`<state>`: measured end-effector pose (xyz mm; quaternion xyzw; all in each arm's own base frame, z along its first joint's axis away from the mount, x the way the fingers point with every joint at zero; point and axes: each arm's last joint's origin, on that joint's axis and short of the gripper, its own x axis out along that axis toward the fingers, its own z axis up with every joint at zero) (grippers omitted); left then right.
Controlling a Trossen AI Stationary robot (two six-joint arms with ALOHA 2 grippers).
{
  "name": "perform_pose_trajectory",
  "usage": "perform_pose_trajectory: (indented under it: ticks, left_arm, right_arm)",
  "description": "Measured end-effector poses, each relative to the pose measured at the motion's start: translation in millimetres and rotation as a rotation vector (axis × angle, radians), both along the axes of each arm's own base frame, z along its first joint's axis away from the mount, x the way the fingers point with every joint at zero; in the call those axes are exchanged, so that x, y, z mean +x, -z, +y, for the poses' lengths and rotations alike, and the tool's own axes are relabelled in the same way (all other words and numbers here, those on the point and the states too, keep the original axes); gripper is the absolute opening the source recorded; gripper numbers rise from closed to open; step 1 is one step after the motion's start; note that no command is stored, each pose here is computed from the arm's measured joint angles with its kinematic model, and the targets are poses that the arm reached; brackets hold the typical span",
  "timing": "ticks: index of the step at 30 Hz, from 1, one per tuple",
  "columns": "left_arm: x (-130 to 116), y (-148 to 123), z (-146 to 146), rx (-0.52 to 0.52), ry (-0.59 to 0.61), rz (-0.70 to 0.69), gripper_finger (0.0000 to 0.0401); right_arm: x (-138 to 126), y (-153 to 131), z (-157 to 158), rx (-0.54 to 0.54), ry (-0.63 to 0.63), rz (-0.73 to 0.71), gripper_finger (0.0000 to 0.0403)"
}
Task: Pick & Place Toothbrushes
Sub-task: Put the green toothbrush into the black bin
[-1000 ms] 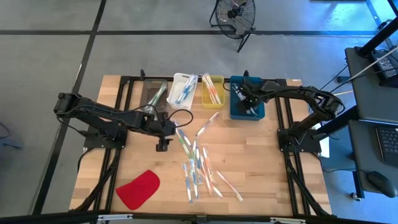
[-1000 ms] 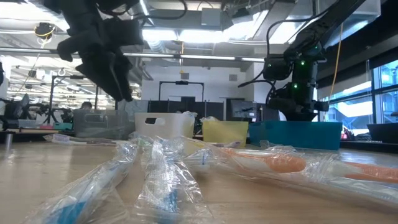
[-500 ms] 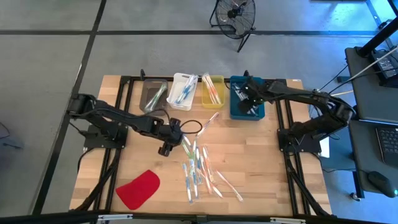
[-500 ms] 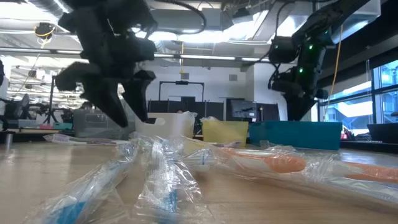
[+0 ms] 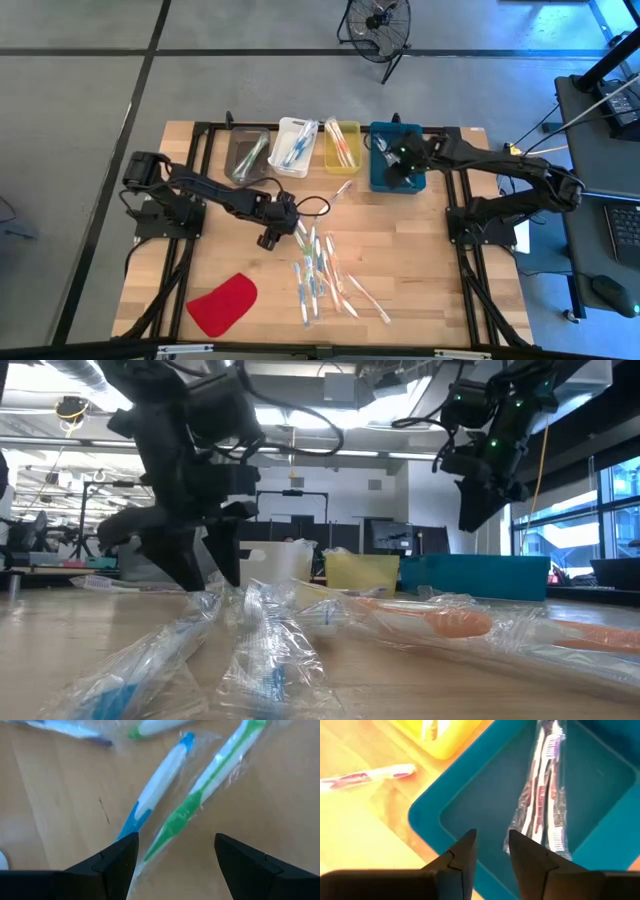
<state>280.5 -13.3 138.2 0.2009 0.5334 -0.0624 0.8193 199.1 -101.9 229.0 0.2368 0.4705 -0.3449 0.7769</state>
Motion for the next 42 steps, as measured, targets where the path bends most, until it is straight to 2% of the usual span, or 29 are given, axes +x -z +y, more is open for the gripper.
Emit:
perform_pose_trajectory:
  ticks: [11,15,22,32,42]
  left_arm:
    - [0,4,2,-0.035,0.015,0.03,0.0242]
    - [-2,6,3,-0.051,0.01,0.063,0.0217]
    - [-7,8,7,-0.153,-0.006,0.117,0.0164]
    - [-11,9,3,-0.162,0.01,0.163,0.0092]
    - [-13,10,-7,-0.158,-0.03,0.168,0.0035]
  right_arm:
    - [5,0,10,0.009,-0.027,-0.004,0.0135]
    - [6,0,13,0.01,-0.039,-0.005,0.0137]
    - [11,0,25,0.02,-0.073,-0.013,0.0122]
    - [18,0,46,0.042,-0.105,-0.037,0.011]
    - [23,-1,74,-0.094,-0.149,-0.015,0.0126]
